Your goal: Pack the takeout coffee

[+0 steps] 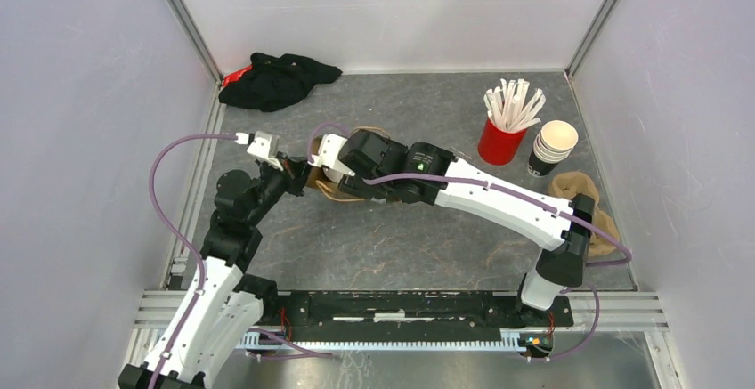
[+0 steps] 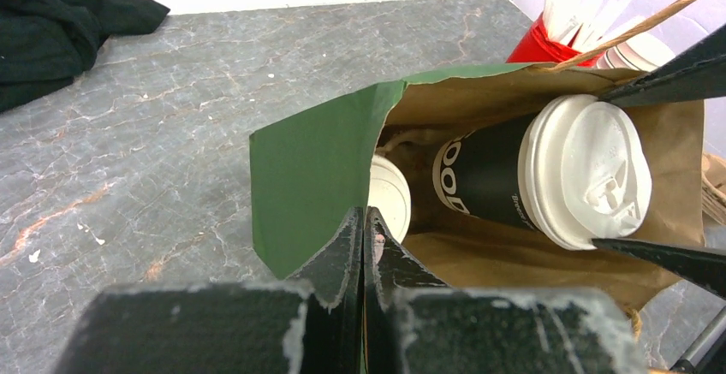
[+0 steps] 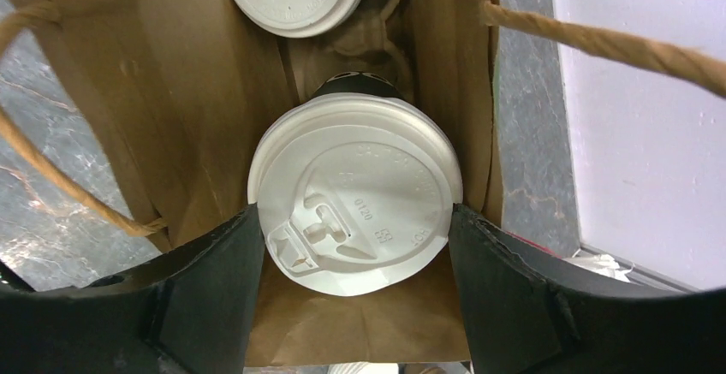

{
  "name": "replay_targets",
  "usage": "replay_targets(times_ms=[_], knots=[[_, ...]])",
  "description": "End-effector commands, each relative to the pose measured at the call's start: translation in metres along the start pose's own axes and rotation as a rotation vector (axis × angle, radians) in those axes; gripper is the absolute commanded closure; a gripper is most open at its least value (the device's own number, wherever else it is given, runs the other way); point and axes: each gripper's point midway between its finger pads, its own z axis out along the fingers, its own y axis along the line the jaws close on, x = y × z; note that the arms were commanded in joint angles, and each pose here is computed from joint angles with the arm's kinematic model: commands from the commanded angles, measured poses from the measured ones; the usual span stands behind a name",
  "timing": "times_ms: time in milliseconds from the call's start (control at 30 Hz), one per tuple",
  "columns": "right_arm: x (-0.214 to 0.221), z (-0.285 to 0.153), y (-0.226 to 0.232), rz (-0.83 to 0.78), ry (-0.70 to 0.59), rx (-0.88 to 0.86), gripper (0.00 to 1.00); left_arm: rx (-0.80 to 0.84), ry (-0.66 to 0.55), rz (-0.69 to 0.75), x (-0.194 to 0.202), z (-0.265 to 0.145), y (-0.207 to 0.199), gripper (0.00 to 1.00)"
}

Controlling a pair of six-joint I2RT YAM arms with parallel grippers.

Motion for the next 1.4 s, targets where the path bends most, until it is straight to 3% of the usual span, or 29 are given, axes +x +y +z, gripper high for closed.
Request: replay_targets(times_ms=[0, 300, 500, 600, 967, 1233, 1367], knots=[[-0.004, -0.007, -0.016, -0.001, -0.048, 0.071, 0.37, 0.033, -0.066, 0.055, -0.009, -0.006, -0.006, 0.98], [0.003, 0.023, 0.002, -0.119, -0.075, 0.059, 0.39, 0.068, -0.074, 0.007, 0.003, -0.018, -0.014, 0.98], [0.001, 0.024, -0.003, -0.110, -0.078, 0.087, 0.39, 0.048, -0.059, -0.019, 0.018, -0.023, -0.012, 0.98], [0.004, 0.027, -0.001, -0.154, -0.078, 0.069, 0.40, -0.037, -0.021, -0.059, 0.025, -0.023, 0.000, 0.98], [0.017, 0.029, -0.002, -0.178, -0.008, 0.012, 0.41, -0.108, 0.024, -0.182, 0.048, -0.031, 0.001, 0.98], [0.015, 0.033, -0.002, -0.174, 0.015, 0.010, 0.41, -0.090, 0.080, -0.147, 0.063, -0.037, -0.019, 0.98], [0.021, 0.043, 0.008, -0.237, 0.007, -0.014, 0.41, -0.102, 0.049, -0.145, 0.058, -0.041, -0.019, 0.98]])
